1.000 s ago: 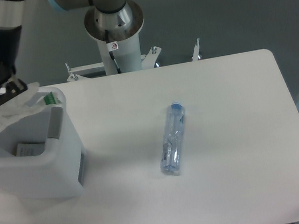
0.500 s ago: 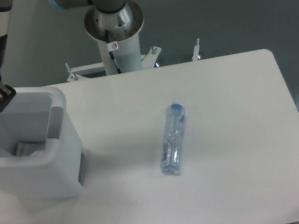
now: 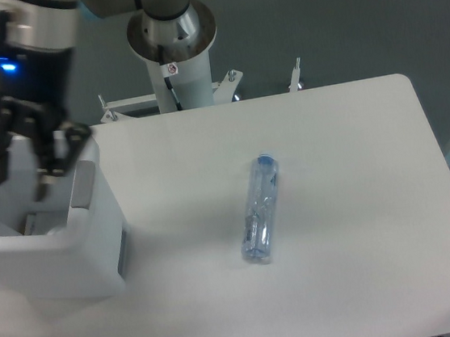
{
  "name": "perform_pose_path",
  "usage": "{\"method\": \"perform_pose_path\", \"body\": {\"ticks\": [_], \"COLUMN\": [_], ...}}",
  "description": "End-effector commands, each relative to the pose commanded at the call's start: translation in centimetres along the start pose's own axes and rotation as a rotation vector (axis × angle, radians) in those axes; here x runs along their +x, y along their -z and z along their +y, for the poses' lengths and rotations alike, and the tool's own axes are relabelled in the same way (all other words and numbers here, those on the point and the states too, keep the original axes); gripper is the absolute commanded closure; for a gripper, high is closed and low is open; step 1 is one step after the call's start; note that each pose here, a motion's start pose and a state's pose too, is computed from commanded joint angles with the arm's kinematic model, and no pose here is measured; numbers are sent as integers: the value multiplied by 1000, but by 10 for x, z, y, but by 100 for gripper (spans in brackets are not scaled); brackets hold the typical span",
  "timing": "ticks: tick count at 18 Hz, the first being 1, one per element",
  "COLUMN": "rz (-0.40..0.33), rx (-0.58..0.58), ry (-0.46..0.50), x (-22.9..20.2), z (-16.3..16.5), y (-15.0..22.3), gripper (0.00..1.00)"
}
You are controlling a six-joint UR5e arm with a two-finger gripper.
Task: Place the trash in the trash can
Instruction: 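Move the open gripper over the clear water bottle, then lower the gripper and close it around the bottle's cap end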
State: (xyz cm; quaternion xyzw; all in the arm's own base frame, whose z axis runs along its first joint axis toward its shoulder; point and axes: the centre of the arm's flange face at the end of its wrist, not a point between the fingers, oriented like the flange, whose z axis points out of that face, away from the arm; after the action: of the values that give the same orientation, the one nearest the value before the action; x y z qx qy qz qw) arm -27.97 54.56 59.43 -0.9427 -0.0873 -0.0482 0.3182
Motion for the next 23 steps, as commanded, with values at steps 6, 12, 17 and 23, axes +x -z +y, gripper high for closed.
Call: {"method": "perform_pose_path", "body": {"ticks": [6, 12, 17, 23], "rz": [-64, -48, -65, -92], "rx": [-42, -163, -297, -454], "ry": [107, 133, 160, 172], "x": [-107, -185, -220, -248], "z": [52, 98, 125, 161], "y": [1, -62, -119, -175], "gripper": [0, 0, 0, 0]}}
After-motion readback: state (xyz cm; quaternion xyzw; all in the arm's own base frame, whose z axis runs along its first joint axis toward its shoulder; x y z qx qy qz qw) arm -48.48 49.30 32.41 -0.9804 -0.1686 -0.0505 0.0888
